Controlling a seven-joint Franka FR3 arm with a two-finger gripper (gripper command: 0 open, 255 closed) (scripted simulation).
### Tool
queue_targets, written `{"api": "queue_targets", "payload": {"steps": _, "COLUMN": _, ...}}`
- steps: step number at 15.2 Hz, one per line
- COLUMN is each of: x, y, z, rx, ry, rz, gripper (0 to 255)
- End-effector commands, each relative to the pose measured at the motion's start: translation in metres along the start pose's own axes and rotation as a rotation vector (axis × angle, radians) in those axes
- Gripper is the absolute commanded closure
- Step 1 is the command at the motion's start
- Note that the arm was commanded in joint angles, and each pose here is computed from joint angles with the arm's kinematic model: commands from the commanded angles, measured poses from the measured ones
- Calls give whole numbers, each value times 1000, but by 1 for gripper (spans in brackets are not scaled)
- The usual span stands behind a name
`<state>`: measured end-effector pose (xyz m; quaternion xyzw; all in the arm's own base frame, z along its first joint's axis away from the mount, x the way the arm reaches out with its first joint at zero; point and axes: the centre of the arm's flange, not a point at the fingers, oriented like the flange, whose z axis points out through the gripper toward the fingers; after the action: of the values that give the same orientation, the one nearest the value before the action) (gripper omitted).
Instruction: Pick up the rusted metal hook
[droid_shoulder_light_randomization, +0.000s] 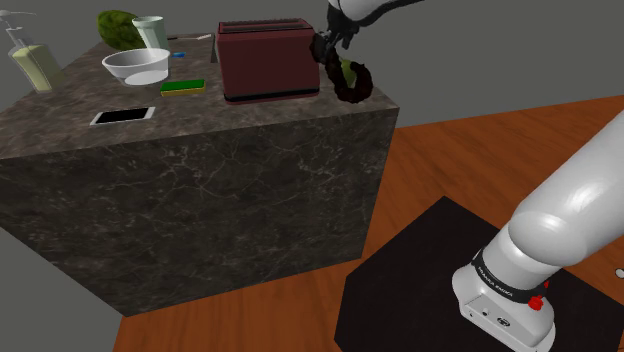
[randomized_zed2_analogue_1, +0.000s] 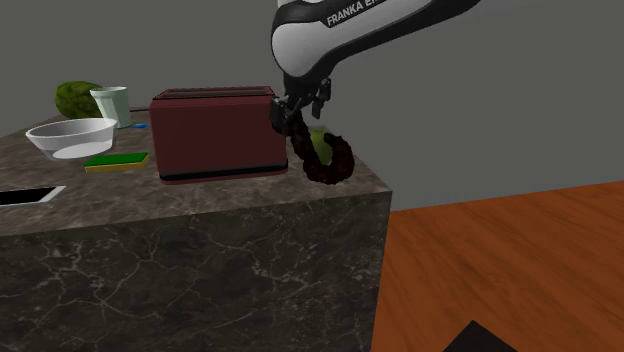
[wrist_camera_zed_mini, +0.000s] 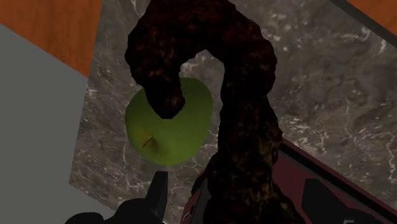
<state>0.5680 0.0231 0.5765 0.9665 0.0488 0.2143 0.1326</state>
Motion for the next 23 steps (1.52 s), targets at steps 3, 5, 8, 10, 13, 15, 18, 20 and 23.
{"api": "queue_targets", "payload": {"steps": 3, "x": -9, "y": -7, "z": 21, "rx": 0, "ry": 1, "rz": 0, "gripper": 0}}
{"api": "queue_targets", "payload": {"steps": 5, "x": -9, "y": -7, "z": 21, "rx": 0, "ry": 1, "rz": 0, "gripper": 0}}
{"api": "queue_targets", "payload": {"steps": 8, "x": -9, "y": -7, "z": 22, "rx": 0, "ry": 1, "rz": 0, "gripper": 255}}
{"api": "queue_targets", "payload": {"steps": 10, "x": -9, "y": -7, "z": 22, "rx": 0, "ry": 1, "rz": 0, "gripper": 255}}
{"api": "queue_targets", "payload": {"steps": 13, "x": -9, "y": -7, "z": 22, "rx": 0, "ry": 1, "rz": 0, "gripper": 255}}
{"api": "queue_targets", "payload": {"steps": 15, "x": -9, "y": -7, "z": 21, "rx": 0, "ry": 1, "rz": 0, "gripper": 255}}
{"api": "queue_targets", "payload": {"steps": 18, "x": -3, "y": -2, "z": 8, "rx": 0, "ry": 1, "rz": 0, "gripper": 255}}
{"api": "queue_targets", "payload": {"steps": 20, "x": 1, "y": 1, "z": -2, "rx": 0, "ry": 1, "rz": 0, "gripper": 255}}
{"api": "queue_targets", "payload": {"steps": 23, "x": 7, "y": 5, "z": -15, "rx": 0, "ry": 1, "rz": 0, "gripper": 255}}
